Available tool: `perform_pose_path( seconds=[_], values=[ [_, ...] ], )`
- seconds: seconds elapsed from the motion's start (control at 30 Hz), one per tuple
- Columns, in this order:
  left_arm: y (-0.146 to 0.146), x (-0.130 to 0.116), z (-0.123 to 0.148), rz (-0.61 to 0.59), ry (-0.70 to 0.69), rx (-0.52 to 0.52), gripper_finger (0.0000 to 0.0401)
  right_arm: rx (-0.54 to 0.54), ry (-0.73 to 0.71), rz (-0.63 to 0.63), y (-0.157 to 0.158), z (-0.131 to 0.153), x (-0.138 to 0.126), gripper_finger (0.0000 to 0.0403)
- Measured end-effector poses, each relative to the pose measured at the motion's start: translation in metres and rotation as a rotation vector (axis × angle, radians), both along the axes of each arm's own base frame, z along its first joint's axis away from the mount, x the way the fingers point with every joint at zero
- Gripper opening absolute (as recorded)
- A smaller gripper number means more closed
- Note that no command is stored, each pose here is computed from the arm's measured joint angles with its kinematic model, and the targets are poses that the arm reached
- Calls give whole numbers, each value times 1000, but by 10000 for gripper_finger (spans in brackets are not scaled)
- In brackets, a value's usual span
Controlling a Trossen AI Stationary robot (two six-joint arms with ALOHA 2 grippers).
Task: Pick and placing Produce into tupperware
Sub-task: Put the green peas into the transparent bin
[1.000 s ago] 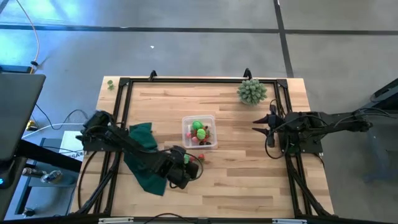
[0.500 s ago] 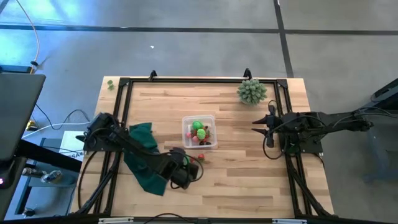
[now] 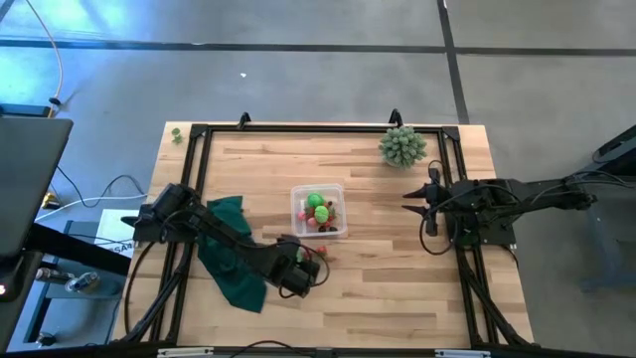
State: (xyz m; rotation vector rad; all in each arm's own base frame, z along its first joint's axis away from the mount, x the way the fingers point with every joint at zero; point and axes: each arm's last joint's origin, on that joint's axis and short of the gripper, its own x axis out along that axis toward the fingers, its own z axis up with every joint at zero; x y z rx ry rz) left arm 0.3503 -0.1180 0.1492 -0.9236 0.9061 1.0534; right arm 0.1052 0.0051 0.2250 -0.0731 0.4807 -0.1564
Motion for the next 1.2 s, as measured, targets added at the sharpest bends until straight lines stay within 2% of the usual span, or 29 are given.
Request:
perform_pose_path(
  seconds=[0.57, 1.2],
  values=[
    [-1, 3, -17, 11, 29, 20, 276, -1, 8, 0, 0, -1, 1, 123],
    [2, -2, -17, 4, 75, 71, 275, -1, 8, 0, 0, -1, 1, 123]
  ],
)
